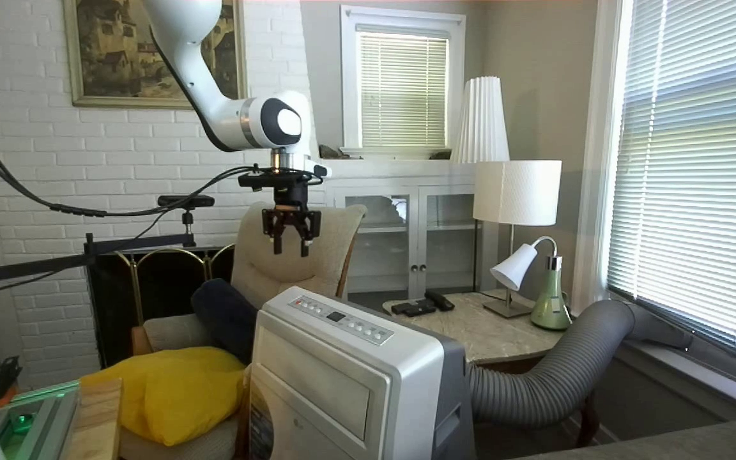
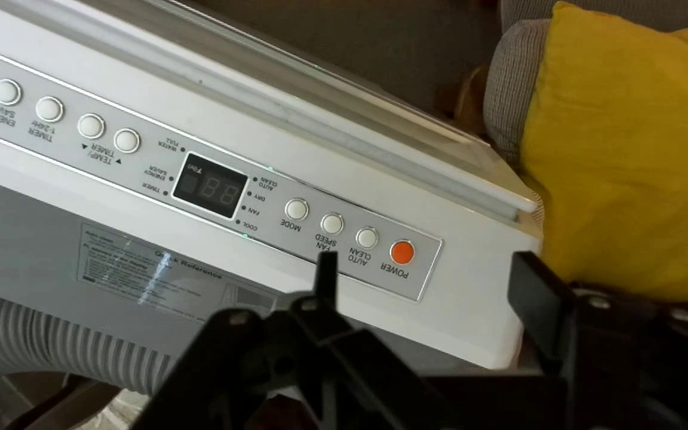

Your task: Turn on the air conditioner.

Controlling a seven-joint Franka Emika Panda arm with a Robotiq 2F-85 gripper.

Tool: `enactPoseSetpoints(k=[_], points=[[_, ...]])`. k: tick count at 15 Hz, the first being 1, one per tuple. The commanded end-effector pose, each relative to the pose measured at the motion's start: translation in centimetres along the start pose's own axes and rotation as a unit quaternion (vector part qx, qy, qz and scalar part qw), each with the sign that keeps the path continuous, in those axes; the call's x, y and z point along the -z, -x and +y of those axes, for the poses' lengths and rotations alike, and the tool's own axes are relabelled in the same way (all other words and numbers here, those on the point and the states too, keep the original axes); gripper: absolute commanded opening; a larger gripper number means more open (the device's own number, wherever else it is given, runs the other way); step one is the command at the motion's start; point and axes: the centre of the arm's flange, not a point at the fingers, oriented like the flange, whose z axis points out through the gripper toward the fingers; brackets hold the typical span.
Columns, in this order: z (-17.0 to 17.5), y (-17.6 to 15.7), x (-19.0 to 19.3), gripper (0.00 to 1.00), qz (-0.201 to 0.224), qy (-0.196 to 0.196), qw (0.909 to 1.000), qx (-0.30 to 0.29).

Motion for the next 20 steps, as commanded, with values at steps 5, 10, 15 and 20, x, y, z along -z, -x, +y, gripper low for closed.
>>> enactPoseSetpoints(k=[5, 10, 15, 20], points=[[-1.2, -1.4, -2.4, 0.16, 0.011, -0.009, 0.9999, -0.004], [-1.7, -1.8, -3.5, 0.00, 0.011, -0.009, 0.9999, -0.001], [-2.2, -2.2, -4.6, 0.00, 0.012, -0.009, 0.9999, -0.003], [-2.3, -2.8, -5.8, 0.00, 0.006, -0.010, 0.9998, -0.014]])
